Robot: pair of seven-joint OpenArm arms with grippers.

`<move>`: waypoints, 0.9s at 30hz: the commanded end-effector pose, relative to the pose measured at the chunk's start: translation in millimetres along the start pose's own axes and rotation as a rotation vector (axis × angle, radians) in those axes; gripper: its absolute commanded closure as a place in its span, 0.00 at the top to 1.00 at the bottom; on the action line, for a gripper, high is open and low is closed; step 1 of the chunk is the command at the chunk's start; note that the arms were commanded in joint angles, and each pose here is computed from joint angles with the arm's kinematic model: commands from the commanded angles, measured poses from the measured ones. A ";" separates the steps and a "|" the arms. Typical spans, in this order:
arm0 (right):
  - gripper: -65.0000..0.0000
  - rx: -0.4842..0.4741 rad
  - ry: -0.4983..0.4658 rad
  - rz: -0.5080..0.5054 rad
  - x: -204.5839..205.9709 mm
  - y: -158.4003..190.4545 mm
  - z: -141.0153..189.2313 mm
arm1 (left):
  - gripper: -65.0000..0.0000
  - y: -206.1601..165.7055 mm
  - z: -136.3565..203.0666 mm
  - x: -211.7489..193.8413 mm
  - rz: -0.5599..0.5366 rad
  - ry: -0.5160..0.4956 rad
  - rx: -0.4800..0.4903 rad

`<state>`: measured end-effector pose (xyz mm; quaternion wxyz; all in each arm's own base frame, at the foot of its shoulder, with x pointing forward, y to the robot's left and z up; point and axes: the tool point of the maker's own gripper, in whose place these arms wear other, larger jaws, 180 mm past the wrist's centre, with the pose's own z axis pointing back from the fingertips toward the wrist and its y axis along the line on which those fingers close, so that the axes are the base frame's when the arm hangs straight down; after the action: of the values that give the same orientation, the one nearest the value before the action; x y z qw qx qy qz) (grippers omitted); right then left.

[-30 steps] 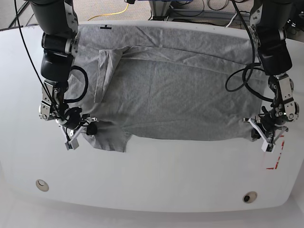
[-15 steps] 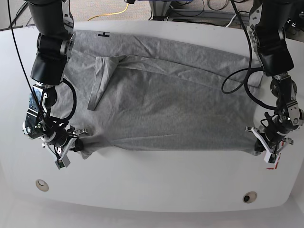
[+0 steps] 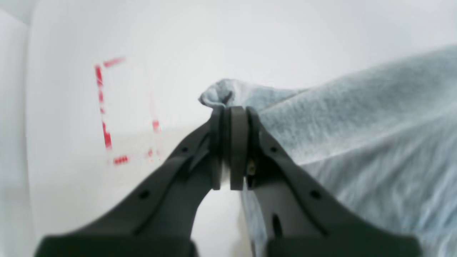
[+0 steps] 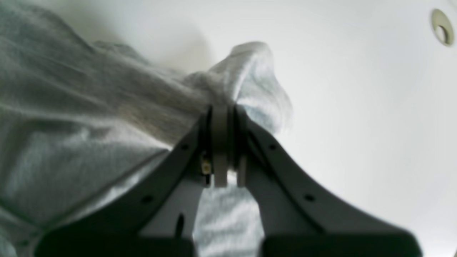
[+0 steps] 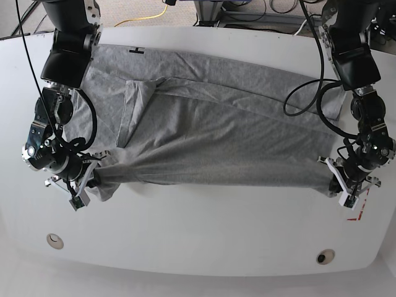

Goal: Layout the t-shirt on the table in an organized manner, then fold the t-shirt properly
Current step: 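Lift the hem with both grippers and fold it over toward the folded shoulder edge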

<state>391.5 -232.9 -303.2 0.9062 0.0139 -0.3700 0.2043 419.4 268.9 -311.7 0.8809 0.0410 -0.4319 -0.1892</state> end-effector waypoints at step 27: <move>0.01 -0.051 0.097 0.060 -50.5 54.9 51.9 | 0.00 -2.4 5.8 -26.4 -0.009 0.033 -0.006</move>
<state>300.1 -211.7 -314.3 0.9220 -0.0279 -0.3158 0.2224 387.4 268.5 -345.1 0.8960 0.0349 -0.3947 -0.2002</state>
